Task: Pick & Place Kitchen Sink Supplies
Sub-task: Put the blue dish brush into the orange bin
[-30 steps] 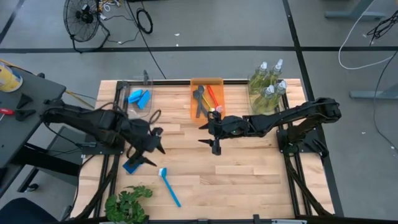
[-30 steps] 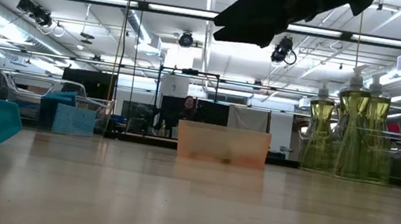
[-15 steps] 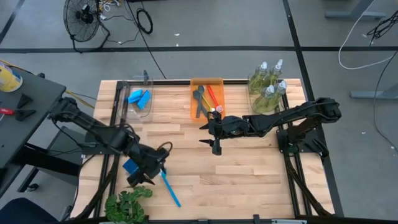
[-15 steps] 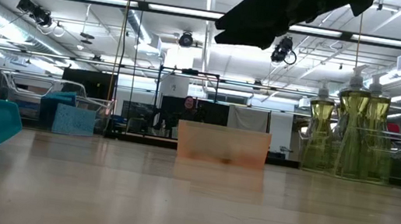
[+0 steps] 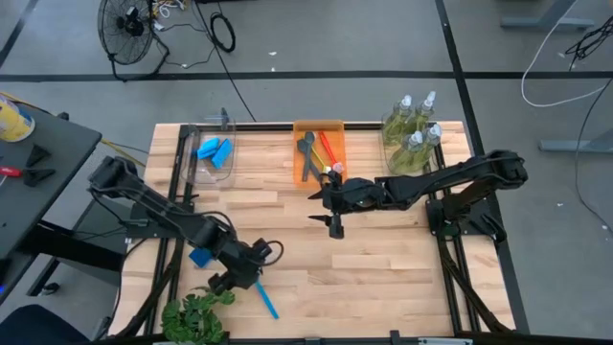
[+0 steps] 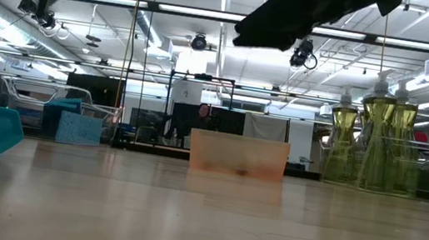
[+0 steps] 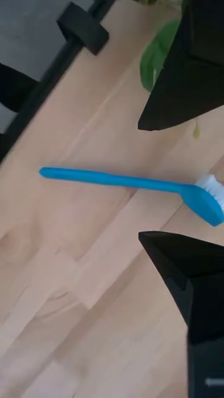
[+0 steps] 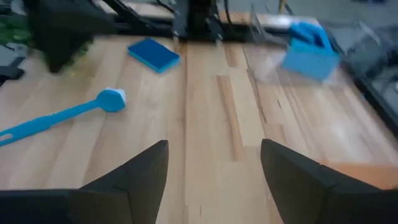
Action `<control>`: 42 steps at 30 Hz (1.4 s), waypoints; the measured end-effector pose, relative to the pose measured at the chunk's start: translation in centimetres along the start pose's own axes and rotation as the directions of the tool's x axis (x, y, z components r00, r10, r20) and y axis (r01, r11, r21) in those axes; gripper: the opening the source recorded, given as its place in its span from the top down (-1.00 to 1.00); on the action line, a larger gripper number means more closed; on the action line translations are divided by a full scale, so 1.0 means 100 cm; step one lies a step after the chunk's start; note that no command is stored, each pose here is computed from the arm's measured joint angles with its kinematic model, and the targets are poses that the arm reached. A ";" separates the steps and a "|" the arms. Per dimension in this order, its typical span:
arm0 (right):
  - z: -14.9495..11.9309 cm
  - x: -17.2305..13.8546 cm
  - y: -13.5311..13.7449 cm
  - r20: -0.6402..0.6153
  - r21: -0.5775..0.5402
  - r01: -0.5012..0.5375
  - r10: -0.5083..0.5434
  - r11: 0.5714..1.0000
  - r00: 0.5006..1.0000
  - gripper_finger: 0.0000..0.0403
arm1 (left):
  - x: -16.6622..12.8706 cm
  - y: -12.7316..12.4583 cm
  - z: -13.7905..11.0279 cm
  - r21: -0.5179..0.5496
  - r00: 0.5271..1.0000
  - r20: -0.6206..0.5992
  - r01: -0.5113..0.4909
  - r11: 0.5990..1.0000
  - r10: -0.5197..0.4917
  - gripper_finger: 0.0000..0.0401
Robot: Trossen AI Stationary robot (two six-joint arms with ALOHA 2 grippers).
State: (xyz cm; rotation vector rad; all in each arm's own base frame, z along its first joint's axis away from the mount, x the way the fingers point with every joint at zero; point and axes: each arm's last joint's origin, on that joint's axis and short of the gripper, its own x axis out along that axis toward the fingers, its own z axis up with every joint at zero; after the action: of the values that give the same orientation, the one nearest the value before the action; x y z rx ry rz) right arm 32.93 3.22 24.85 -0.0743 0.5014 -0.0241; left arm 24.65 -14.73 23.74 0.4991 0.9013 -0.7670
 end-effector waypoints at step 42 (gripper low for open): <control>0.023 -0.197 -0.026 0.188 -0.002 0.002 -0.002 1.000 0.982 0.15 | 0.092 0.010 -0.022 0.026 0.969 -0.244 0.043 0.999 -0.035 -0.41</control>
State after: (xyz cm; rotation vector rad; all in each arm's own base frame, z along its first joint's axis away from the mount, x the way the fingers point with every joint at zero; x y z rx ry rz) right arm 16.74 1.56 36.49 -0.0783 0.3126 -0.0183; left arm 27.93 -16.07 14.92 0.6140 1.1311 -0.7672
